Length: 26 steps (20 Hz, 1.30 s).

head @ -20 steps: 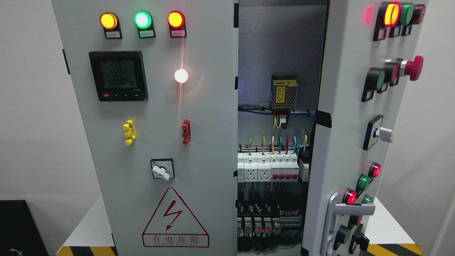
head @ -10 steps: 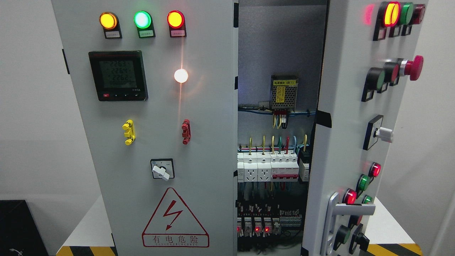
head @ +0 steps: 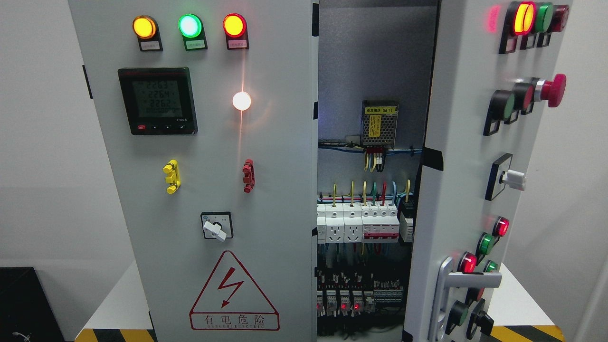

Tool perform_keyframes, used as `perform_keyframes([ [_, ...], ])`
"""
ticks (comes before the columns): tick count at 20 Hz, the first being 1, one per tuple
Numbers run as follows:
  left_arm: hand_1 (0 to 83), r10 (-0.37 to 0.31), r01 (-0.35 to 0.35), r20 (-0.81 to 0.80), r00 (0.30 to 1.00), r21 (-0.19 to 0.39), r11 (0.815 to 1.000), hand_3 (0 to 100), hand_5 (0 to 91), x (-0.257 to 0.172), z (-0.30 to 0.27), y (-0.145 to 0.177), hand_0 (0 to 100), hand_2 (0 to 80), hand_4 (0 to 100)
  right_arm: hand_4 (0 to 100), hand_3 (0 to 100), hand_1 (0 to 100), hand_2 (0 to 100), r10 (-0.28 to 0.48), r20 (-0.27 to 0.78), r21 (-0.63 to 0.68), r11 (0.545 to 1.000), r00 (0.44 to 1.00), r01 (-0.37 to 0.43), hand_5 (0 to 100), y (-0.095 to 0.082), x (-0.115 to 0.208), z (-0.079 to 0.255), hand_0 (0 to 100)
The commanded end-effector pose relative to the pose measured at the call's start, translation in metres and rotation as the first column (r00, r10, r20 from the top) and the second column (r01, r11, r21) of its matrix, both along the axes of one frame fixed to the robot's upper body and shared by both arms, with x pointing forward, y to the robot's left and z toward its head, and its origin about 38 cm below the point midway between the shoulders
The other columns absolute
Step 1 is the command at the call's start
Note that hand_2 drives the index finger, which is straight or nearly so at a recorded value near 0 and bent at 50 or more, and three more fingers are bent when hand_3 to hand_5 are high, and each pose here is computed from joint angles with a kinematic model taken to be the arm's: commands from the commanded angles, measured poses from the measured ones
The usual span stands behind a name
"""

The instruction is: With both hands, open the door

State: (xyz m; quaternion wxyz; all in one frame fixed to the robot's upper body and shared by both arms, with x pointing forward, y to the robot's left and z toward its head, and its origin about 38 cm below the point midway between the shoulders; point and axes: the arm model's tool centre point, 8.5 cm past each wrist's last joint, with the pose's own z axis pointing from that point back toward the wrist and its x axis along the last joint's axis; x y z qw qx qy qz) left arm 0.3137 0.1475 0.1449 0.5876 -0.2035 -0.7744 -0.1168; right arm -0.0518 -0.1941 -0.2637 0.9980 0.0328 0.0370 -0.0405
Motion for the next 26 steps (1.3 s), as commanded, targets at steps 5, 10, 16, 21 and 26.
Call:
perform_keyframes([
  [5,0.0,-0.228,0.249,0.197,0.953,-0.084,0.965,0,0.0,0.026,0.108,-0.033,0,0.0,0,0,0,0,0,0.032,0.001,0.000,0.999,0.999,-0.032,0,0.000,0.000,0.000,19],
  [10,0.0,-0.279,0.305,0.215,0.936,-0.097,0.947,0,0.0,0.047,0.151,-0.035,0,0.0,0,0,0,0,0,0.032,0.001,0.000,0.999,0.999,-0.032,0,0.000,0.000,0.000,19],
  [16,0.0,-0.367,0.399,0.229,0.902,-0.118,0.909,0,0.0,0.051,0.186,-0.053,0,0.0,0,0,0,0,0,0.032,0.001,0.000,0.999,0.999,-0.032,0,0.000,0.000,0.000,19],
  [21,0.0,-0.433,0.469,0.260,0.863,-0.093,0.878,0,0.0,0.052,0.219,-0.071,0,0.0,0,0,0,0,0,0.032,0.001,0.000,0.999,0.999,-0.032,0,0.000,0.000,0.000,19],
  [26,0.0,-0.493,0.528,0.276,0.826,-0.067,0.847,0,0.0,0.052,0.252,-0.091,0,0.0,0,0,0,0,0,0.032,0.001,0.000,0.999,0.999,-0.032,0,0.000,0.000,0.000,19],
])
